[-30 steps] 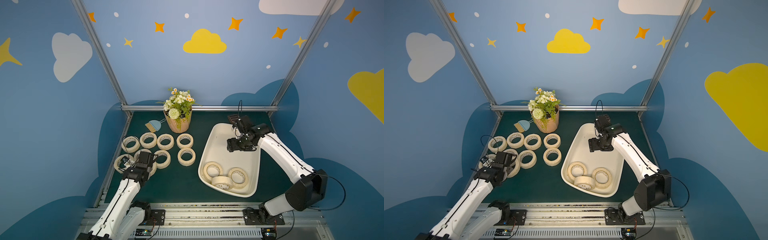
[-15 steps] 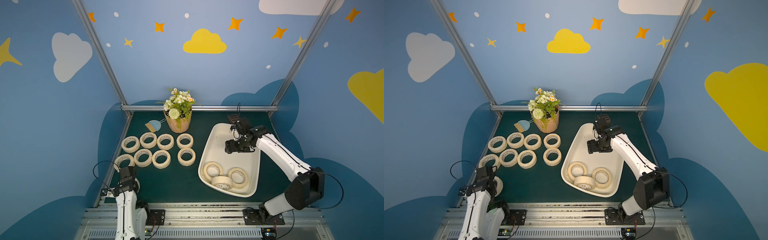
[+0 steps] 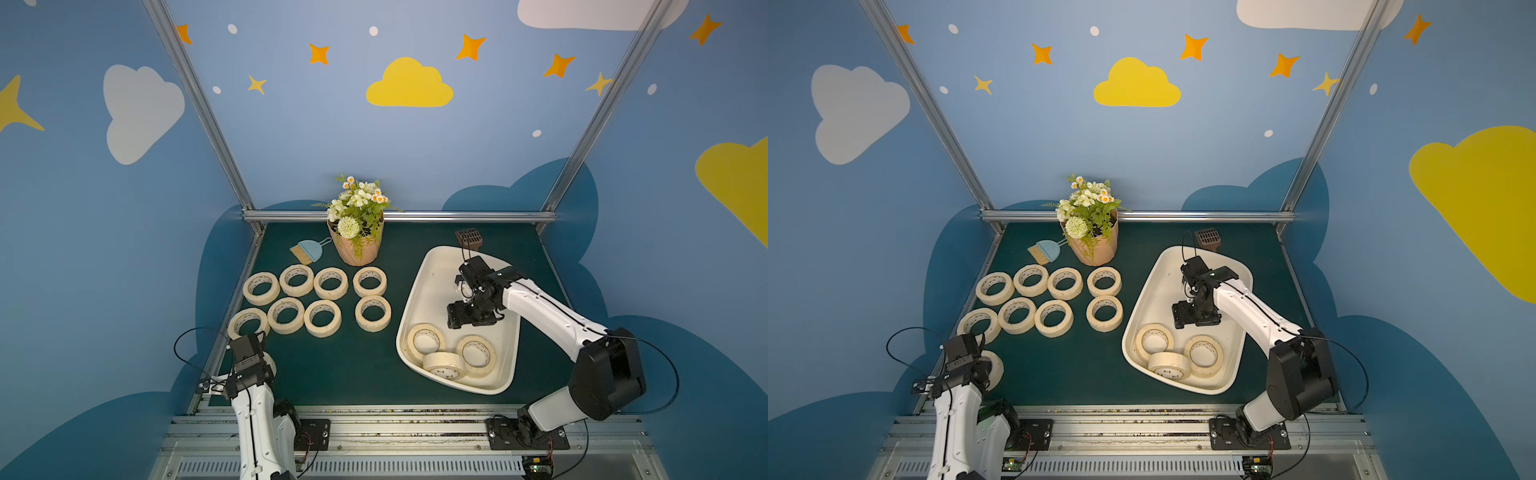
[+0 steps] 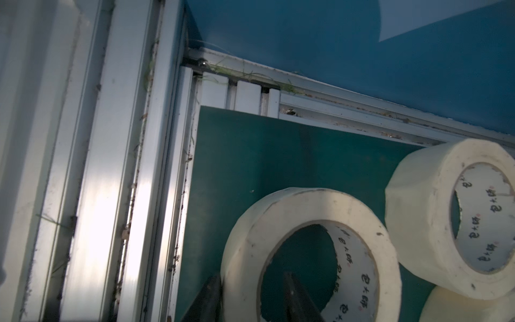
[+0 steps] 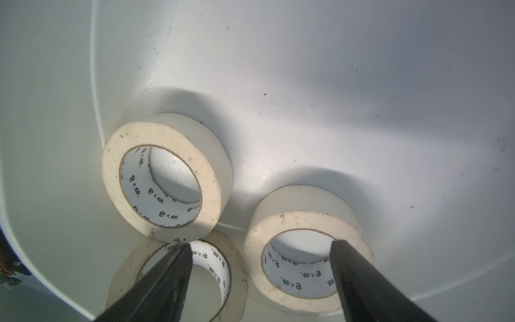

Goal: Take out the art tape in the storage box
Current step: Place the art tape at the center of the board, then pick up the art tape from the storage box.

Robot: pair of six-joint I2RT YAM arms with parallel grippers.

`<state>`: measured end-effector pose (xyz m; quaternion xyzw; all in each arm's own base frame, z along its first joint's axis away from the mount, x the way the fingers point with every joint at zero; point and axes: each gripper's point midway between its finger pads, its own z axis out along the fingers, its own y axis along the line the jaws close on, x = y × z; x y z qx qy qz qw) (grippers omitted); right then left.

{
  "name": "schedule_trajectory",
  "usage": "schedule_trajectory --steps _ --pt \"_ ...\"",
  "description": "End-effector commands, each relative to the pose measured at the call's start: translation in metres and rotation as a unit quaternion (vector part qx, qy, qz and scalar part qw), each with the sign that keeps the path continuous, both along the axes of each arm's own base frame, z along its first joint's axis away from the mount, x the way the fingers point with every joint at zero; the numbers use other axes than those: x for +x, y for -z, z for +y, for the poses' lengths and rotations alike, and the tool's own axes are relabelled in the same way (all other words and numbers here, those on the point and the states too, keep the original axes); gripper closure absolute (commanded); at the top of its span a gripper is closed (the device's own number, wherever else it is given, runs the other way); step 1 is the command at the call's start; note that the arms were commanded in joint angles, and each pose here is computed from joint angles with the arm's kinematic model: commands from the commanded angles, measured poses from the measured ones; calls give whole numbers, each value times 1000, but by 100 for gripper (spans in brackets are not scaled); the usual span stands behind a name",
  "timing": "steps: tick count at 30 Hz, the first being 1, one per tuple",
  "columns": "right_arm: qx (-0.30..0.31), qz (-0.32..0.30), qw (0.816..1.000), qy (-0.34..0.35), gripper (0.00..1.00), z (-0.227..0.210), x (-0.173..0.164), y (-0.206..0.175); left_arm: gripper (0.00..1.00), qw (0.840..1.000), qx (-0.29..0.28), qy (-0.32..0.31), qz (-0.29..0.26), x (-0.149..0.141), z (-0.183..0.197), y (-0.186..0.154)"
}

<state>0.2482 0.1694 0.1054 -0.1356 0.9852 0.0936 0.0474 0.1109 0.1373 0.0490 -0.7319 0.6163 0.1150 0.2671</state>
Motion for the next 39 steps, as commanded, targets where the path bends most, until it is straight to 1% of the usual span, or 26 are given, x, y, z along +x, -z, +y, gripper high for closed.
schedule_trajectory --steps 1,4,6,11,13,15,17,19,21,23,25,27,28,31,33,34,37,39 --pt "12 9 1000 -8 16 15 -2 8 41 1000 9 14 -9 5 2 -3" --pt "22 10 1000 -17 16 28 1 11 24 1000 11 23 -11 7 2 -4" --pt "26 20 999 -23 16 35 1 18 18 999 17 39 -16 11 2 -8" --pt "17 41 998 -35 18 46 1 37 10 993 49 95 -42 23 2 -37" --pt "15 49 998 -38 19 50 0 43 7 989 65 120 -65 30 -1 -52" --pt "13 53 998 -41 21 54 1 48 3 981 79 148 -94 40 -5 -69" --pt "13 59 997 -42 23 59 1 53 0 969 92 191 -124 55 -12 -86" --pt "14 64 997 -41 27 63 2 59 0 946 99 263 -158 79 -27 -103" --pt "12 68 997 -40 32 66 3 64 0 927 89 317 -177 96 -43 -114" --pt "10 71 997 -40 38 68 4 68 0 908 77 366 -188 111 -60 -122" --pt "5 73 997 -37 45 67 4 70 2 885 68 416 -197 125 -79 -131" --pt "-5 70 997 -35 53 64 6 68 4 855 64 474 -203 141 -104 -139" --pt "-11 64 997 -34 56 61 7 65 4 843 63 495 -199 146 -113 -141" --pt "-35 46 998 -29 68 50 13 52 4 799 72 569 -178 162 -149 -154" --pt "-48 30 998 -25 75 42 19 40 4 764 86 619 -161 173 -177 -163" --pt "-55 24 998 -23 77 37 21 34 4 748 93 639 -152 177 -190 -167" --pt "-72 4 997 -15 84 25 29 16 4 688 110 707 -119 190 -235 -176" --pt "-83 -9 996 -11 90 16 36 4 4 636 111 755 -111 198 -274 -181"
